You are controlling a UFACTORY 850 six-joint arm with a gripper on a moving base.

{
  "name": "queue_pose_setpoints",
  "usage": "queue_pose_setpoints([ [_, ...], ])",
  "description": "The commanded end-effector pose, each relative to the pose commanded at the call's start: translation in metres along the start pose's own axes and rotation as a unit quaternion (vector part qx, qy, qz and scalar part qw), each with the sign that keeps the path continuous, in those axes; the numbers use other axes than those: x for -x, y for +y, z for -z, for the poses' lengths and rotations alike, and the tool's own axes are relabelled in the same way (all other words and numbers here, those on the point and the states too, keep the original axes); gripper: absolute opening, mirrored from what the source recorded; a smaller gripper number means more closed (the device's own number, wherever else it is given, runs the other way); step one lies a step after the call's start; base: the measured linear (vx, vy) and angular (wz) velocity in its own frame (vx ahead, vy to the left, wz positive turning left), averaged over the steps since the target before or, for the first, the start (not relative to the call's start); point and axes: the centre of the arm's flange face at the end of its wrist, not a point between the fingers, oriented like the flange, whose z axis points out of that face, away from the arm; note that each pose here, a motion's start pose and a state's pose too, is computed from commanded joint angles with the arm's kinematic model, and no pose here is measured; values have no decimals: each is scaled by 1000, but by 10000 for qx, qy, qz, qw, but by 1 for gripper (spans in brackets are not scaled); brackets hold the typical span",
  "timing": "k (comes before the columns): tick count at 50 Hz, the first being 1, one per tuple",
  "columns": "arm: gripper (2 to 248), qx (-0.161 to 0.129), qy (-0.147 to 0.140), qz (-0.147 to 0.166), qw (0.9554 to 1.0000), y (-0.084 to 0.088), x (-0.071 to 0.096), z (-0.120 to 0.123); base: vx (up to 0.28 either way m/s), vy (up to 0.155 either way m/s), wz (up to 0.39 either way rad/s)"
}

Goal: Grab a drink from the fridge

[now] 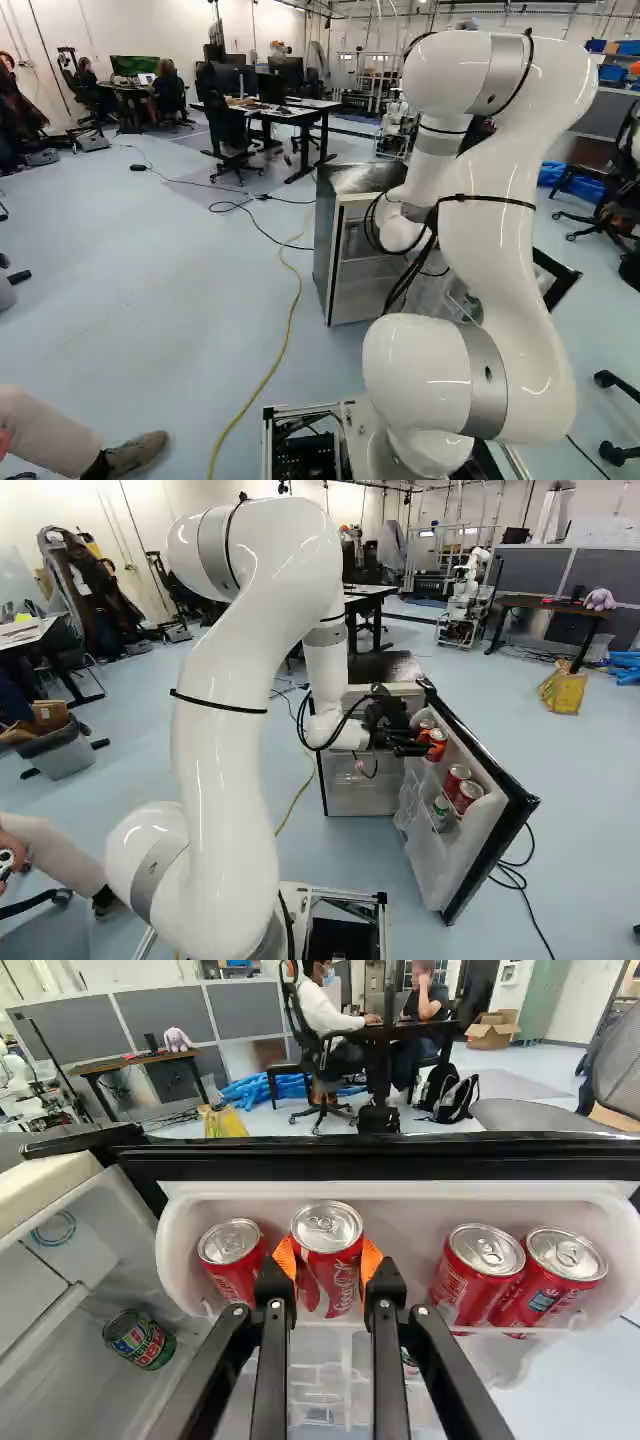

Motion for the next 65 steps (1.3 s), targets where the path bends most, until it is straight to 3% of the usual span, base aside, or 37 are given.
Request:
queue_pose_setpoints([
  [41, 82, -84, 209, 135, 9997, 13, -2, 23, 0, 0, 0],
  [65, 82, -308, 190, 293, 9989, 20, 0, 43, 0, 0, 0],
])
